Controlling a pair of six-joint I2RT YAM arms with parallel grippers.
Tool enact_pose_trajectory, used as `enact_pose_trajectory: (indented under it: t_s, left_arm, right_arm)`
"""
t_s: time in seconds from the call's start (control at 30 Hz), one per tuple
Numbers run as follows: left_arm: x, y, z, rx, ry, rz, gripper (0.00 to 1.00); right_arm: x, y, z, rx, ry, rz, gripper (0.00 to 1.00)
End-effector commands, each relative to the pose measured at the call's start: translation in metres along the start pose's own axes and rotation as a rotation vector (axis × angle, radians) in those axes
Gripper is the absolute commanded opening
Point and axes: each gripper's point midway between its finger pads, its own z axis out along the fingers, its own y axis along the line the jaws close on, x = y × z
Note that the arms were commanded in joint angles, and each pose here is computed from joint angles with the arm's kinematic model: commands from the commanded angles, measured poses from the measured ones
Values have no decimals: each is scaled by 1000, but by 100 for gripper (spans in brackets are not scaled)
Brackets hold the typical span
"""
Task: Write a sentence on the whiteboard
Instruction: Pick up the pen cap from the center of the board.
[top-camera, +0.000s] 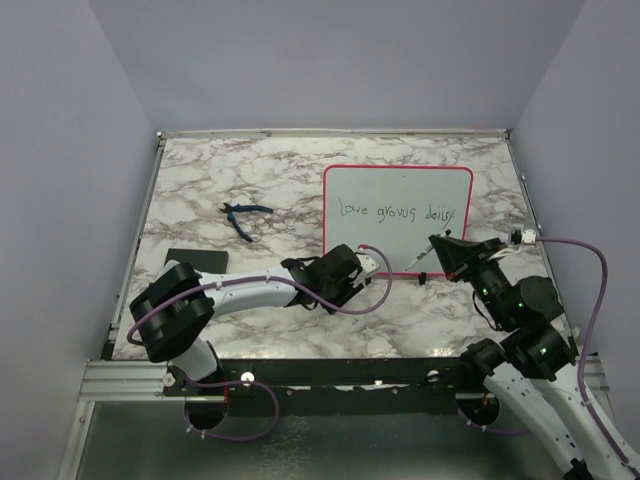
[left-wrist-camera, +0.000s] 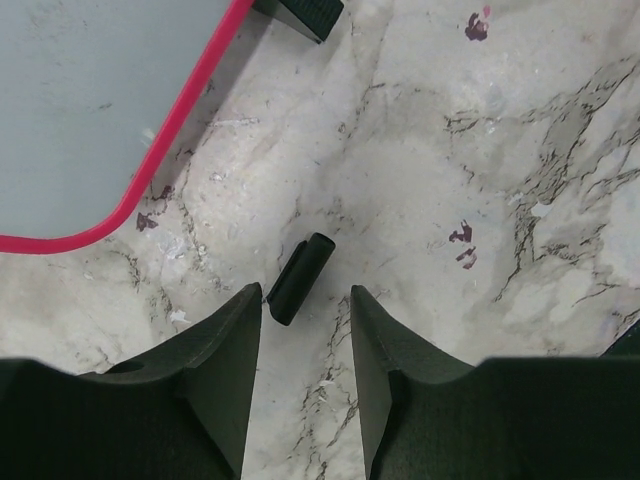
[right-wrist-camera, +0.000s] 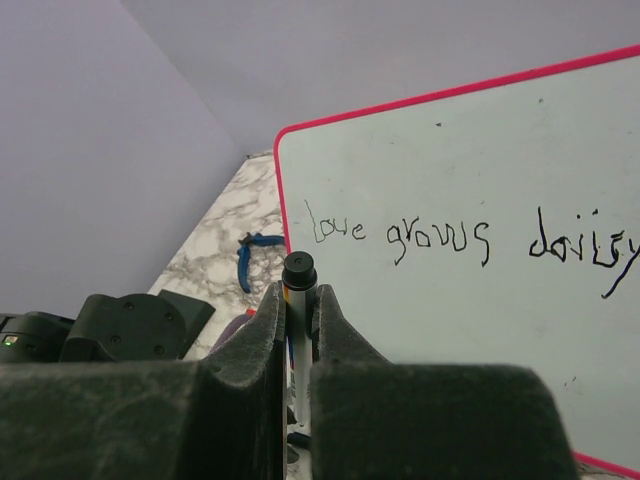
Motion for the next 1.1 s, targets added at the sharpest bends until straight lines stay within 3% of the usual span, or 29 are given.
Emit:
enact_pose_trajectory:
  t_s: [0.0, 0.67, 0.9, 1.07]
  left_arm:
    - [11, -1, 7, 7, 17, 74, 42]
    - [27, -5, 26, -6, 55, 141, 28]
    - [32, -6, 31, -29, 76, 79, 27]
    - [37, -10, 31, -20, 82, 41, 12]
  right_arm:
    - [-2, -1, -1, 15, 2, 1, 1]
    - [3, -4, 1, 28, 10, 16, 1]
    - [3, -5, -1, 32, 8, 24, 1]
    - [4, -8, -2, 48, 11, 22, 1]
